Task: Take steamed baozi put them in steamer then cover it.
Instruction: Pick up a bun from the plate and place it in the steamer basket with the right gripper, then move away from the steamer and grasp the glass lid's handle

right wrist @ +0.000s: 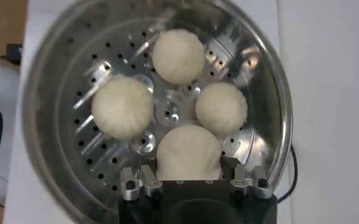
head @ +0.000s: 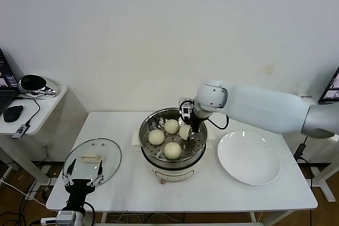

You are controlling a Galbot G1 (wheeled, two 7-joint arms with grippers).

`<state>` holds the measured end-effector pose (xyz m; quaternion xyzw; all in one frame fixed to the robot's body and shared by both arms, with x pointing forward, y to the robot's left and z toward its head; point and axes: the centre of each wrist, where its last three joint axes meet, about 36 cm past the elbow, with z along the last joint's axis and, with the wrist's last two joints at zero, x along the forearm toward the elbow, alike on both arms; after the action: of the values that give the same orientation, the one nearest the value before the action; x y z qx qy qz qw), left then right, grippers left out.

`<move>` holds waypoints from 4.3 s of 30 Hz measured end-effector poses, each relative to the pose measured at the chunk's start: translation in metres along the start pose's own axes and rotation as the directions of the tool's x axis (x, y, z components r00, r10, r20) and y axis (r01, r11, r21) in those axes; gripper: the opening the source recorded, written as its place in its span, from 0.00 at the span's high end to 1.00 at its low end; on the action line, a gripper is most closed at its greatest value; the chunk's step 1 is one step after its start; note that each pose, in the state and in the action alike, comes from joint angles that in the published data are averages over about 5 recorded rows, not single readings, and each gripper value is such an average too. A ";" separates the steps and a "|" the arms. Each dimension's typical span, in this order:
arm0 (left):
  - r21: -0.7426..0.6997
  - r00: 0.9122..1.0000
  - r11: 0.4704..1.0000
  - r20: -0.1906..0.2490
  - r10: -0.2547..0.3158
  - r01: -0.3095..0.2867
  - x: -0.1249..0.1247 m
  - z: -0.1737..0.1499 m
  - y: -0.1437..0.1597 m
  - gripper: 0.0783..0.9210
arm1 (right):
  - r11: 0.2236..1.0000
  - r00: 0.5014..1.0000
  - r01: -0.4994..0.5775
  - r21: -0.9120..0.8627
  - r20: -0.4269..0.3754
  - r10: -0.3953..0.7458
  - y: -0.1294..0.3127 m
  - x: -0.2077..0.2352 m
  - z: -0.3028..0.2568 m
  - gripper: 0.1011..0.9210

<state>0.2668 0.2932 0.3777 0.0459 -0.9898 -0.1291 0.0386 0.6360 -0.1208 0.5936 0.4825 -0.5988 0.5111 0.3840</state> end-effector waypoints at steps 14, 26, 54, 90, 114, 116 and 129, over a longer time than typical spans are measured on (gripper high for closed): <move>0.001 1.000 1.000 0.006 -0.002 0.002 0.000 -0.002 0.000 0.12 | 1.000 1.000 -0.009 -0.009 -0.010 0.009 0.001 -0.010 0.002 0.16; -0.004 1.000 1.000 0.006 0.000 0.000 -0.002 -0.002 0.002 0.12 | 0.996 0.992 -0.080 -0.034 0.091 0.083 0.004 0.044 0.027 0.12; -0.042 0.995 0.996 0.060 -0.075 0.078 -0.001 0.013 -0.011 0.12 | 0.595 0.232 -0.476 -0.647 0.561 0.795 0.188 -0.043 0.187 0.12; -0.985 0.984 0.174 0.029 0.174 -0.001 -0.063 0.111 0.102 0.12 | -0.184 -0.042 -0.434 -0.882 -0.185 0.982 0.387 -0.095 0.289 0.12; -0.997 0.978 0.072 -0.013 0.209 -0.029 -0.138 0.124 0.100 0.12 | -0.225 -0.036 -0.403 -0.887 -0.230 0.972 0.401 -0.097 0.287 0.12; -0.997 0.978 0.070 -0.016 0.210 -0.032 -0.141 0.125 0.100 0.12 | -0.226 -0.036 -0.404 -0.887 -0.231 0.972 0.401 -0.097 0.287 0.12; -0.997 0.978 0.066 -0.012 0.208 -0.026 -0.162 0.123 0.100 0.12 | -0.223 -0.027 -0.398 -0.890 -0.232 0.972 0.405 -0.102 0.285 0.12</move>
<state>0.4086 0.4371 0.2742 -0.0811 -0.6383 -0.7655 0.0031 0.2771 -0.3767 0.3470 -0.1343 -0.9814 0.0962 -0.0977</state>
